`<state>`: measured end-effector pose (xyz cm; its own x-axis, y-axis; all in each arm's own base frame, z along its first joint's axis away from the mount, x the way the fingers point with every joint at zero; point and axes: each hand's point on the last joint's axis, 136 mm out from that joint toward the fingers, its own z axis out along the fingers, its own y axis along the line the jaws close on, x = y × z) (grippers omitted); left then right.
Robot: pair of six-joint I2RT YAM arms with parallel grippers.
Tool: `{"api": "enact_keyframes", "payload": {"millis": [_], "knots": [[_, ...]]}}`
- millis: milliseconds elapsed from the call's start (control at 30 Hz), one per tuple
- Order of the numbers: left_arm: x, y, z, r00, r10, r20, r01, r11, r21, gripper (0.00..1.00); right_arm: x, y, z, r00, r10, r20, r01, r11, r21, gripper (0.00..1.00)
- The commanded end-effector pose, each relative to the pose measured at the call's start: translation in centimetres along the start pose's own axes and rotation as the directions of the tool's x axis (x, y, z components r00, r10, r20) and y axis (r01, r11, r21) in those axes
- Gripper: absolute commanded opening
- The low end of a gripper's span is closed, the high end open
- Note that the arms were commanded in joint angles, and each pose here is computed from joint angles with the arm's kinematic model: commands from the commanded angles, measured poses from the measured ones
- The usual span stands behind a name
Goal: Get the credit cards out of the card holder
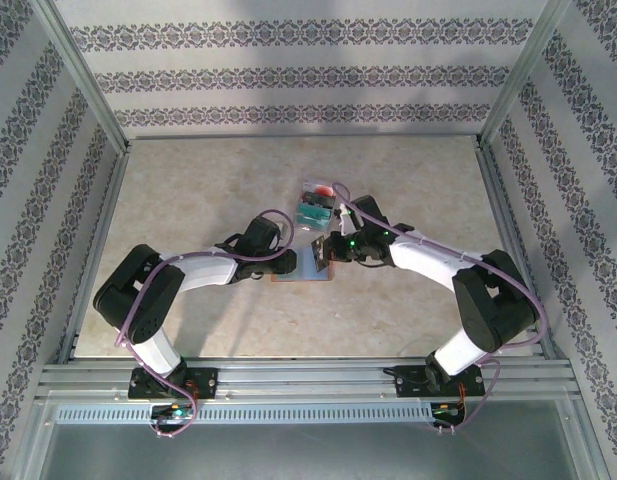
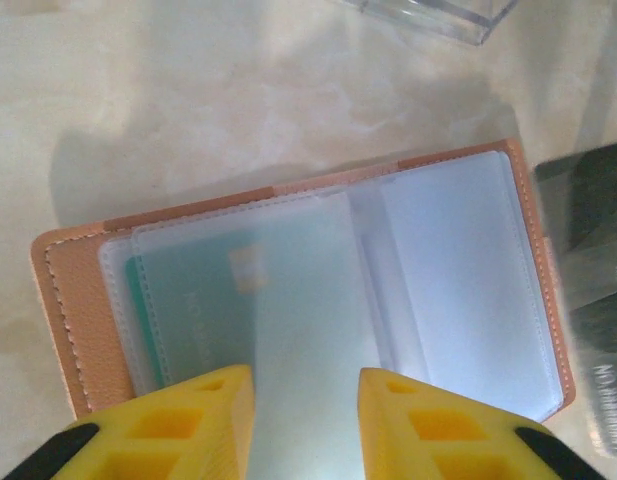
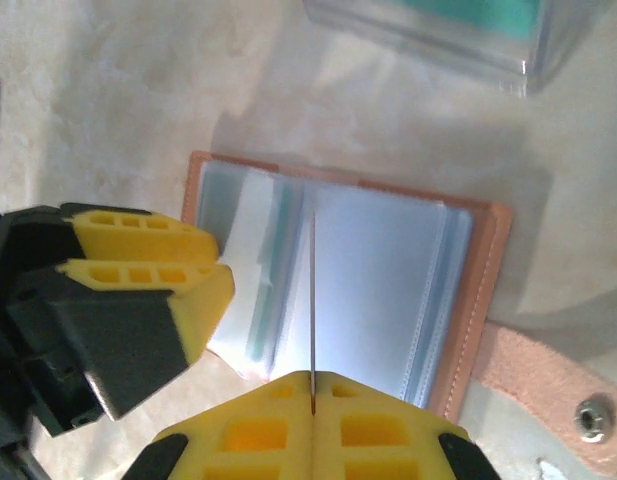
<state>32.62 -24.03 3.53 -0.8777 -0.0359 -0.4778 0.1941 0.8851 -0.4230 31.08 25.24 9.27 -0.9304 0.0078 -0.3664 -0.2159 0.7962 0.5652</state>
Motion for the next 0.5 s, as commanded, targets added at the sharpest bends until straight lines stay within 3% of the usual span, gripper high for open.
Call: {"api": "enact_keyframes", "payload": {"millis": [0,133,333,467], "knots": [[0.1,1.3,-0.9,1.0,0.016,-0.009,-0.016,0.998,-0.056,0.41,-1.3,-0.4,-2.1,0.988,-0.151,-0.023,0.152,0.982,0.11,0.01],[-1.0,0.4,-2.4,0.999,0.031,0.029,-0.03,0.999,-0.037,0.57,-4.1,0.1,-3.5,0.949,-0.312,-0.034,0.313,0.931,0.187,0.01],[-2.4,-0.1,-5.1,0.994,0.048,0.098,-0.044,0.998,-0.037,0.98,-7.9,0.7,-3.6,0.851,-0.515,-0.098,0.523,0.821,0.227,0.0],[-3.1,0.5,-6.9,0.987,0.057,0.15,-0.045,0.996,-0.082,0.99,-9.8,0.8,-3.1,0.767,-0.621,-0.161,0.641,0.73,0.236,0.0]]}}
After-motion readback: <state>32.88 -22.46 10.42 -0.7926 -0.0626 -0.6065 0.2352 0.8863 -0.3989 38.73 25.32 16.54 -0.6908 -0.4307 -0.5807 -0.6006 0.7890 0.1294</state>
